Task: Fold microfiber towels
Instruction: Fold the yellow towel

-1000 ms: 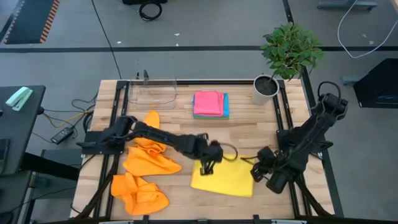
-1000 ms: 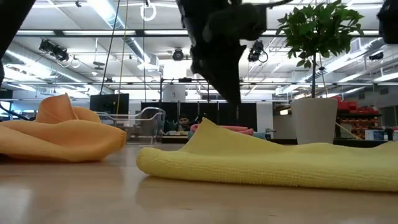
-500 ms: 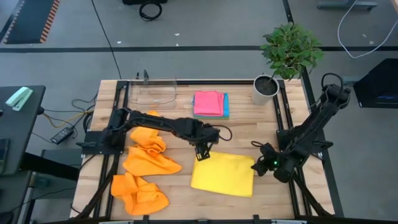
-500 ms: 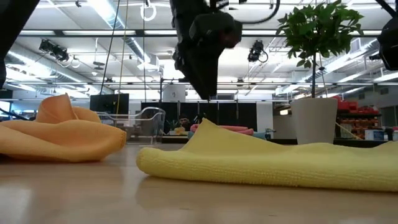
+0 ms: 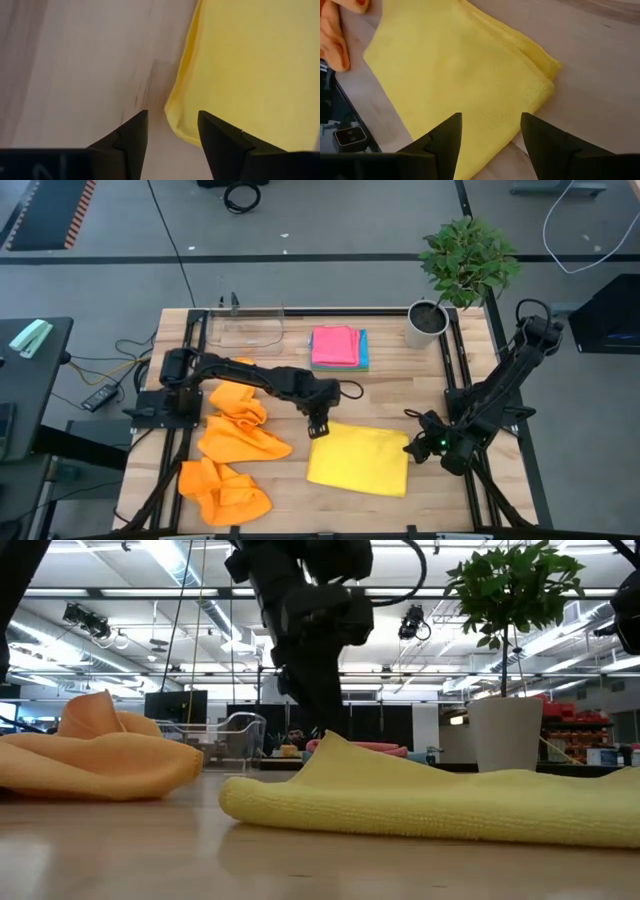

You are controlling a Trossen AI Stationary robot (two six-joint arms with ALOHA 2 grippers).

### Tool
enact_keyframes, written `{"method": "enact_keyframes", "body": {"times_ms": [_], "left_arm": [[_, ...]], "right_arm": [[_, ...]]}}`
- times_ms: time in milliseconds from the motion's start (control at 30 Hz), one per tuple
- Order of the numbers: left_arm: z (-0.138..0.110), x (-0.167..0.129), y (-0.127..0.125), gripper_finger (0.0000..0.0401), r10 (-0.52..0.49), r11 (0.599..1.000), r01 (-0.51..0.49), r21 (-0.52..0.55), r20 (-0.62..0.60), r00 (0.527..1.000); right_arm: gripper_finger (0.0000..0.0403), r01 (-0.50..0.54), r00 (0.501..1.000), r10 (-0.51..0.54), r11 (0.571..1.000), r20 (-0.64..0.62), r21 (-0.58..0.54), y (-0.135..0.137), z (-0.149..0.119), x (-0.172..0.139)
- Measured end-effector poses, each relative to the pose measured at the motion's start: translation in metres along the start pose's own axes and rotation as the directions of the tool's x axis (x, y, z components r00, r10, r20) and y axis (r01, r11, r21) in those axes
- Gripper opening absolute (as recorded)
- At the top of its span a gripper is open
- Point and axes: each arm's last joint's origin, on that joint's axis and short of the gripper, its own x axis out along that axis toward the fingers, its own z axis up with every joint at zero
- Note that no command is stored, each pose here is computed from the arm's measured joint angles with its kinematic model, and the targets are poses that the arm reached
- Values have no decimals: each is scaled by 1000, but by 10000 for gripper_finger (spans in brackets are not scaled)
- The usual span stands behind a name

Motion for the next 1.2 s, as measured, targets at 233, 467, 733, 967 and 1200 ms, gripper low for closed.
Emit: {"method": "enact_keyframes", "body": {"times_ms": [233,467,733,967,1200], "left_arm": [[-4,14,-2,184,14,1000,-13,28,-31,999],[-3,15,-2,161,9,1000,-9,29,-19,1000],[-3,15,-1,104,9,1000,-9,26,-21,1000],[-3,15,-2,65,9,1000,-9,27,-22,1000],[-3,15,-1,45,10,1000,-9,27,-22,1000]], "right_arm": [[212,1,1000,-1,1000,1,7,0,0,0],[200,64,998,-64,998,20,18,-2,0,11],[184,135,990,-135,991,38,-5,-6,-1,23],[165,157,988,-157,987,12,-17,-7,-2,24],[160,163,987,-163,987,3,-9,-7,-1,24]]}}
